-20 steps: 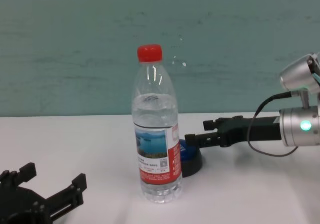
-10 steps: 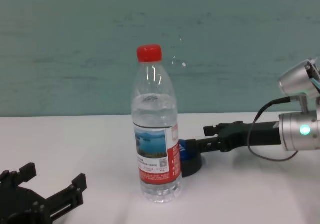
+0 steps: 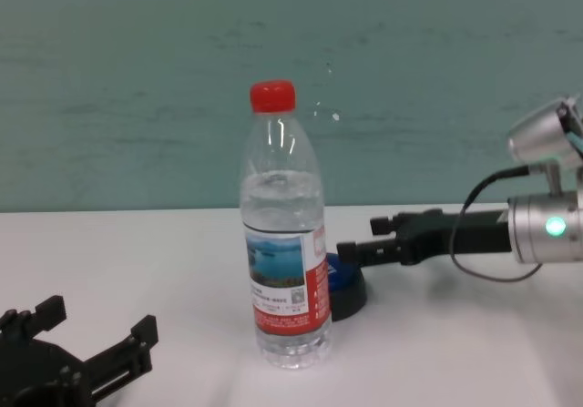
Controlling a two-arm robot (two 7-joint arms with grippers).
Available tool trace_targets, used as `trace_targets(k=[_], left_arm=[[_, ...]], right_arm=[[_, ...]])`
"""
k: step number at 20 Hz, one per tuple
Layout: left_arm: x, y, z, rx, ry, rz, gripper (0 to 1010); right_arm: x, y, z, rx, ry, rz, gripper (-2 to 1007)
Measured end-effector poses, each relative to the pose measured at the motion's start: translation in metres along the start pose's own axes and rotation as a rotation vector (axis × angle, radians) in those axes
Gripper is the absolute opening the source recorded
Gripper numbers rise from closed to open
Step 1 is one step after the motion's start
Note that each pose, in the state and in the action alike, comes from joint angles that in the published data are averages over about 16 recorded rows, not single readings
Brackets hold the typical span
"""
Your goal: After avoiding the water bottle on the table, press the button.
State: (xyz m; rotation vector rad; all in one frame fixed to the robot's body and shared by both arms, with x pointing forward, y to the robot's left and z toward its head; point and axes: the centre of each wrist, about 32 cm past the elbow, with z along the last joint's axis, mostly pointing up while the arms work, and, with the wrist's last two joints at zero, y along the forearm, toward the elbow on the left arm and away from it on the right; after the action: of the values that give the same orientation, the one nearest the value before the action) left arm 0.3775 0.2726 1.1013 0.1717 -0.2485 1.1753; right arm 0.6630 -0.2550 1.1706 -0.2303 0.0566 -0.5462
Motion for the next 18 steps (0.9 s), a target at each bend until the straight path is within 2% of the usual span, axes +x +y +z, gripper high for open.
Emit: trace_targets(k=[9, 18], left_arm=[[0.0000, 0.000, 0.0000, 0.000, 0.000, 0.000, 1000], [0.0000, 0.000, 0.0000, 0.000, 0.000, 0.000, 1000]], right_arm=[[-0.0057, -0.0077, 0.0154, 0.029, -0.046, -0.029, 1004], [-0.0152, -0.0151, 0.0221, 0.055, -0.072, -0.083, 1004]])
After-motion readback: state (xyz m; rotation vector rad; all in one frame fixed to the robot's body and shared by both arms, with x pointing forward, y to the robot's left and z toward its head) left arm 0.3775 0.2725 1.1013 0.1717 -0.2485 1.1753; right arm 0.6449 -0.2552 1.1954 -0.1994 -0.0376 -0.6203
